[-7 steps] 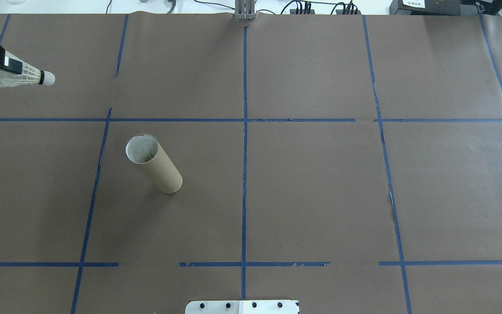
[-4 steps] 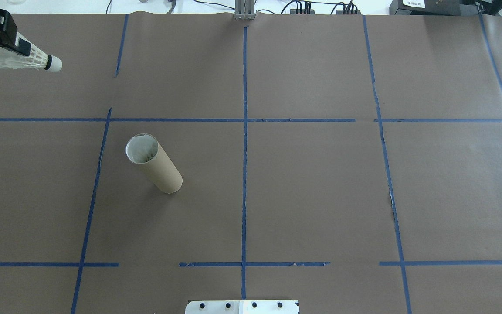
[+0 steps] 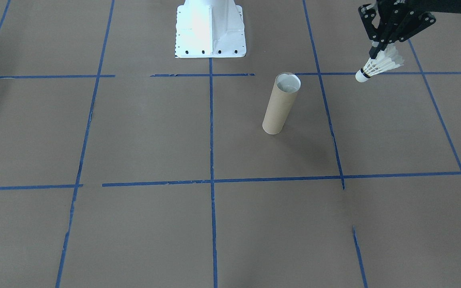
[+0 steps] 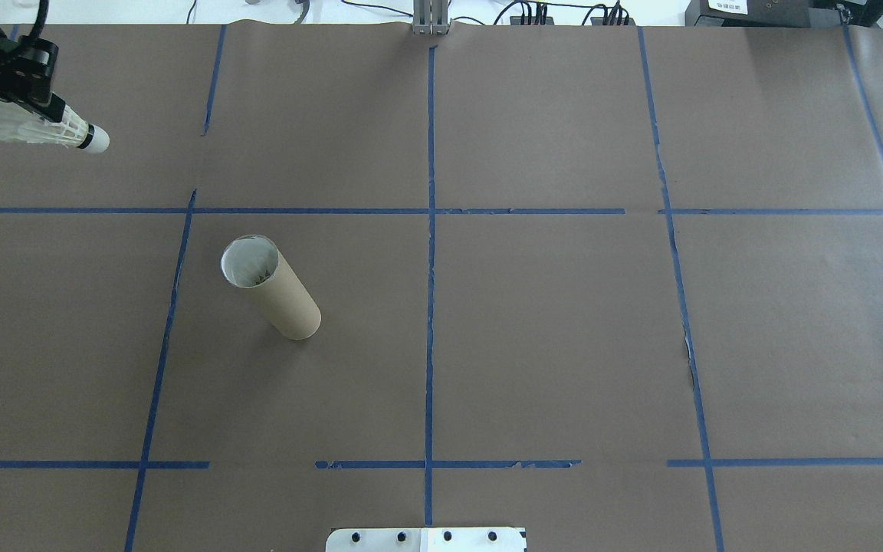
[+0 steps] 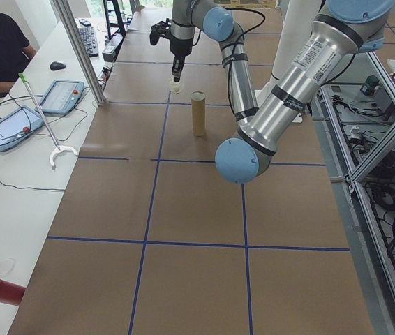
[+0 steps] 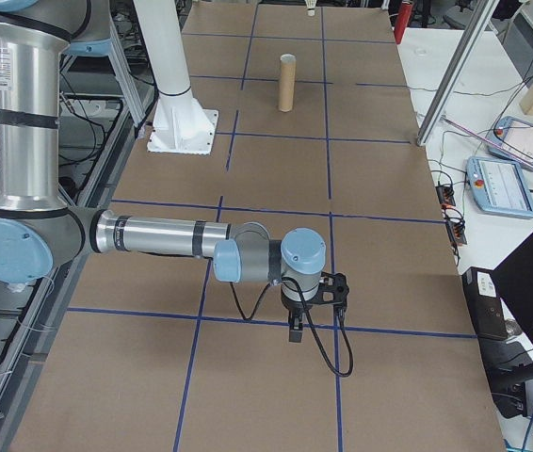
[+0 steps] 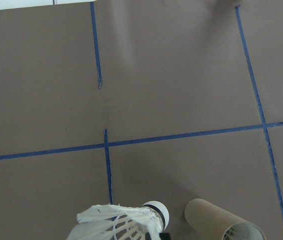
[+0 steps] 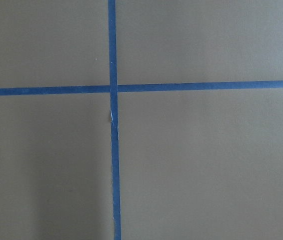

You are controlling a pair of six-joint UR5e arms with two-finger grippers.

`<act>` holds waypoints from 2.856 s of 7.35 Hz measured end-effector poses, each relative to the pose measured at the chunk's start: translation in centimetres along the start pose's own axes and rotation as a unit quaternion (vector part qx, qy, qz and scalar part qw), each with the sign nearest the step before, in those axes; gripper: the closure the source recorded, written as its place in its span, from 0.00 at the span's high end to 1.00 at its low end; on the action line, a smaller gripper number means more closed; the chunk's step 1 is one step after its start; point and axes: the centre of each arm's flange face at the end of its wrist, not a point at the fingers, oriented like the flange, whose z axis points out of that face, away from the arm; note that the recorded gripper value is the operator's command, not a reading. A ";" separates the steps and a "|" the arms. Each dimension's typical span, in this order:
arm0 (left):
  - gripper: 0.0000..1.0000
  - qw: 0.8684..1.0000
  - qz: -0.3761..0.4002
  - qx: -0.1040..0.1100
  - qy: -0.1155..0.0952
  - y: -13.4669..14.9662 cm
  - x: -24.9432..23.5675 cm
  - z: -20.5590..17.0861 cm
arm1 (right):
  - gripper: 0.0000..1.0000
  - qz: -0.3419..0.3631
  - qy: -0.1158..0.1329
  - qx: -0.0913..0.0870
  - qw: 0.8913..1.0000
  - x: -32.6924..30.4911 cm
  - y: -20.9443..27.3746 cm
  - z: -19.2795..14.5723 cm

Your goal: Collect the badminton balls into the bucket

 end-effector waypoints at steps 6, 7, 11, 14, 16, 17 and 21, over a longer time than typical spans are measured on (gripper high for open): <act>0.00 0.992 0.013 -0.069 -0.102 1.1 12.1 1.7 | 1.00 0.000 0.000 0.000 1.000 0.0 0.0 0.0; 0.00 0.989 0.004 -0.077 -0.123 0.8 15.5 2.8 | 1.00 0.000 0.000 0.000 1.000 0.0 0.0 0.0; 0.00 0.980 -0.010 -0.085 -0.179 1.1 21.3 5.7 | 1.00 0.000 0.000 0.000 1.000 0.0 0.0 0.0; 0.00 0.976 -0.004 -0.084 -0.202 1.4 22.0 7.6 | 1.00 0.000 0.000 0.000 1.000 0.0 0.0 0.0; 0.00 0.975 -0.001 -0.087 -0.204 1.5 22.1 8.6 | 1.00 0.000 0.000 0.000 1.000 0.0 0.0 0.0; 0.00 0.975 0.000 -0.087 -0.202 1.5 22.2 9.3 | 1.00 0.000 0.000 0.000 1.000 0.0 0.0 0.0; 0.47 0.976 0.004 -0.087 -0.201 1.1 22.3 11.2 | 1.00 0.000 0.000 0.000 1.000 0.0 0.0 0.0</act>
